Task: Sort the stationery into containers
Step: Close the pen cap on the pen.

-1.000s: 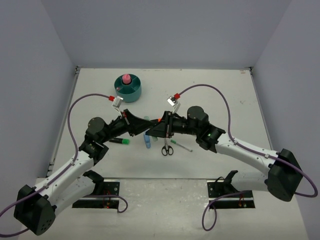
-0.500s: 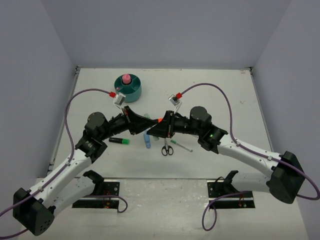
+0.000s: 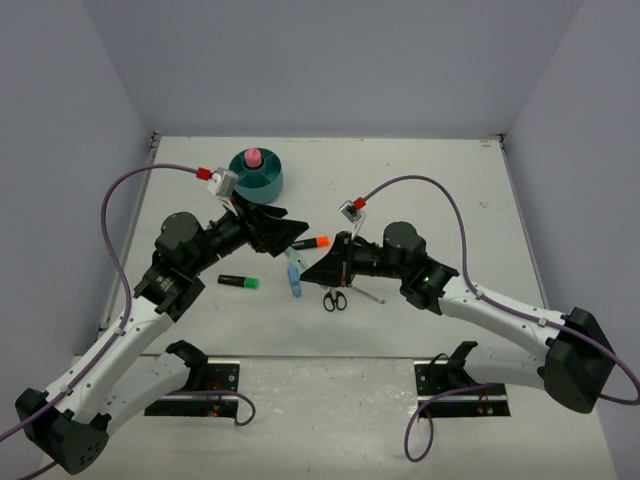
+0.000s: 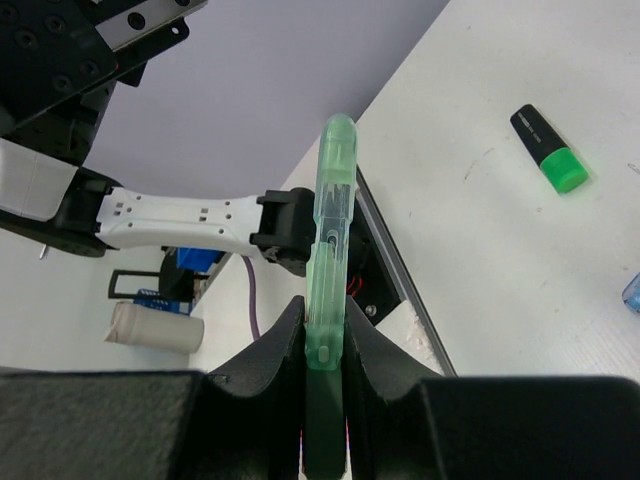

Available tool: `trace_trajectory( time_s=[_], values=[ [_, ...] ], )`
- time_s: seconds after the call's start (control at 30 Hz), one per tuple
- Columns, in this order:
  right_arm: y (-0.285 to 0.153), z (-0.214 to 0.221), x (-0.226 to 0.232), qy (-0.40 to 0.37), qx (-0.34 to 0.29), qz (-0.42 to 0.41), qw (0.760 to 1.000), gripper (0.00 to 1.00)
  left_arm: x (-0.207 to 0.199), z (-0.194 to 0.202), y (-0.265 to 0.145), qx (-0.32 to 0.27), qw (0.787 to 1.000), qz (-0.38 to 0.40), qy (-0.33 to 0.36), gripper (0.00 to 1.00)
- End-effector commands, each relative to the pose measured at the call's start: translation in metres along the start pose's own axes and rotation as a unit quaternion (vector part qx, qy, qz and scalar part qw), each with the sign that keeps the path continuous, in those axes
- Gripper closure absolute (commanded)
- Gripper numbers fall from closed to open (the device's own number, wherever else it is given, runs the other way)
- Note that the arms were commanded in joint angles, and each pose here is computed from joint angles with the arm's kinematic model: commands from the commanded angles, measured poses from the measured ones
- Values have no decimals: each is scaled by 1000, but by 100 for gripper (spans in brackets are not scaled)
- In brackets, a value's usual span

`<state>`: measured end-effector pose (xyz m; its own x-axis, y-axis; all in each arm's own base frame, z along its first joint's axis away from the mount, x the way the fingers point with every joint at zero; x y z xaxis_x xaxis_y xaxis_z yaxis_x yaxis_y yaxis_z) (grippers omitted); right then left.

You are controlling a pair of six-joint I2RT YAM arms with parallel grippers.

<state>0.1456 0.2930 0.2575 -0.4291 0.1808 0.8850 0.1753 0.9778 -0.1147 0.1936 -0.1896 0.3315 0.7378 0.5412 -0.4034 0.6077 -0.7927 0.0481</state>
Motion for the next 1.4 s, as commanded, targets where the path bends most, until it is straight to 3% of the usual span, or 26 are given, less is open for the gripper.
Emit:
trace_trajectory(
  time_s=[0.0, 0.17, 0.37, 0.43, 0.5, 0.53, 0.63, 0.67, 1.17, 1.37],
  values=[
    [-10, -3, 15, -53, -13, -35, 998, 100, -1, -13, -8, -14, 999, -18, 41, 5],
    [-26, 1, 28, -94, -27, -66, 993, 100, -14, 9, -14, 8, 996, 74, 53, 22],
    [-34, 2, 36, -110, -31, -76, 991, 100, -30, 27, -14, 15, 982, 186, 20, 28],
    [-36, 1, 40, -115, -36, -81, 989, 100, -30, 30, -12, 15, 980, 199, 6, 37],
    [-37, -2, 45, -120, -42, -85, 988, 100, -34, 30, -12, 7, 975, 223, 3, 51],
    [-36, -2, 45, -120, -42, -85, 988, 100, -33, 34, -12, 16, 974, 225, -11, 53],
    [-33, -8, 52, -124, -44, -91, 987, 100, -37, 33, -10, 7, 967, 251, -28, 92],
    [-32, -9, 52, -124, -44, -92, 987, 100, -38, 34, -10, 9, 966, 258, -31, 100],
    [-22, -39, 89, -157, -70, -130, 976, 100, -25, 71, -10, 47, 970, 230, -67, 100],
    [-24, -26, 77, -156, -57, -137, 977, 100, -17, 68, -6, 42, 981, 175, -67, 100]
  ],
)
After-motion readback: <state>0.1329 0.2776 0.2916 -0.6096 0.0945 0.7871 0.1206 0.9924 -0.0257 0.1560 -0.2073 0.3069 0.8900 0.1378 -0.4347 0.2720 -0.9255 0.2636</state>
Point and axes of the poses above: each gripper's point midway between its finger pads, its own y axis out along the fingers, its own x axis along the line the jaws close on, z = x × y, the point moved 6 cm from there along -y, back along the fingers, and after that the axes turned 10 degrees about y, right-handed, at the moved point
